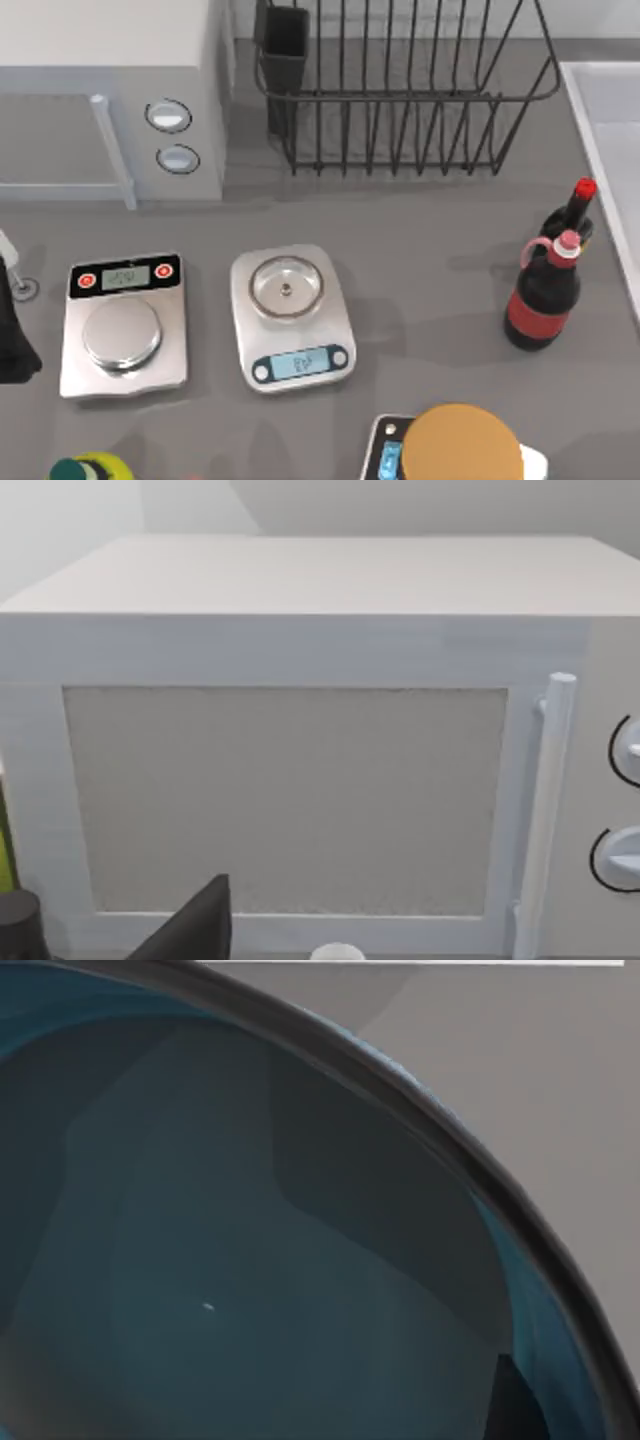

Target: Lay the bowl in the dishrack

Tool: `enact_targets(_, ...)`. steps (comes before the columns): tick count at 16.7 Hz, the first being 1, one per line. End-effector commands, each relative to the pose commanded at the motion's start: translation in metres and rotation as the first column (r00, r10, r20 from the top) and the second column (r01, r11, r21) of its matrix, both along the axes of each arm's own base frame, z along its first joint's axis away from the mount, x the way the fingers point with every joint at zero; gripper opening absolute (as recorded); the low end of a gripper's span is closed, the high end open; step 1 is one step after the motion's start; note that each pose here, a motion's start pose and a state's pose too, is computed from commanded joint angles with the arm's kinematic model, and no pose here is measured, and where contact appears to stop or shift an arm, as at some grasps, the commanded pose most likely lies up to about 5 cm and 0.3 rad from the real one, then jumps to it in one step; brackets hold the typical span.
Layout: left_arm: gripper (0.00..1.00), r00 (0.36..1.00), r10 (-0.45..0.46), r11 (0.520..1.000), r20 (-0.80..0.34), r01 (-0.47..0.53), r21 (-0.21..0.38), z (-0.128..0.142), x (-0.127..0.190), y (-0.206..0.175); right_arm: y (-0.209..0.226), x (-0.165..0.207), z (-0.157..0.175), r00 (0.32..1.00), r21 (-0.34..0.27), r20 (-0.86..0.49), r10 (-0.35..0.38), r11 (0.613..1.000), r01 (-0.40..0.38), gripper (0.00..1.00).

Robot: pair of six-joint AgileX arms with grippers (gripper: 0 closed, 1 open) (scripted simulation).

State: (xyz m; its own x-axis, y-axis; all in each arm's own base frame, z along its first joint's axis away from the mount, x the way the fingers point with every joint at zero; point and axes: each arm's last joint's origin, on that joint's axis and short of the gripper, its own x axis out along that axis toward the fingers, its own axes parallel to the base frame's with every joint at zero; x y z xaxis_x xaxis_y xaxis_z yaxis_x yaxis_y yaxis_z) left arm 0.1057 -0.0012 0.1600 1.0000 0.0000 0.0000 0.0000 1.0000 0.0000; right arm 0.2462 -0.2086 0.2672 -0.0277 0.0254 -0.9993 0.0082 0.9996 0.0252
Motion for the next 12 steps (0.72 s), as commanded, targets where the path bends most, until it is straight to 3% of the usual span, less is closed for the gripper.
enact_targets(5,1.0,1.0,0.0,1.0,0.0,0.0,0.0,0.0,0.0,0.0,0.012,-0.012,0.06,1.0,-0.025,0.027,-0.002,1.0,0.002,0.0)
enact_targets(12,1.0,1.0,0.0,1.0,0.0,0.0,0.0,0.0,0.0,0.0,0.015,-0.009,0.062,0.999,-0.039,0.032,0.002,0.999,-0.001,0.0)
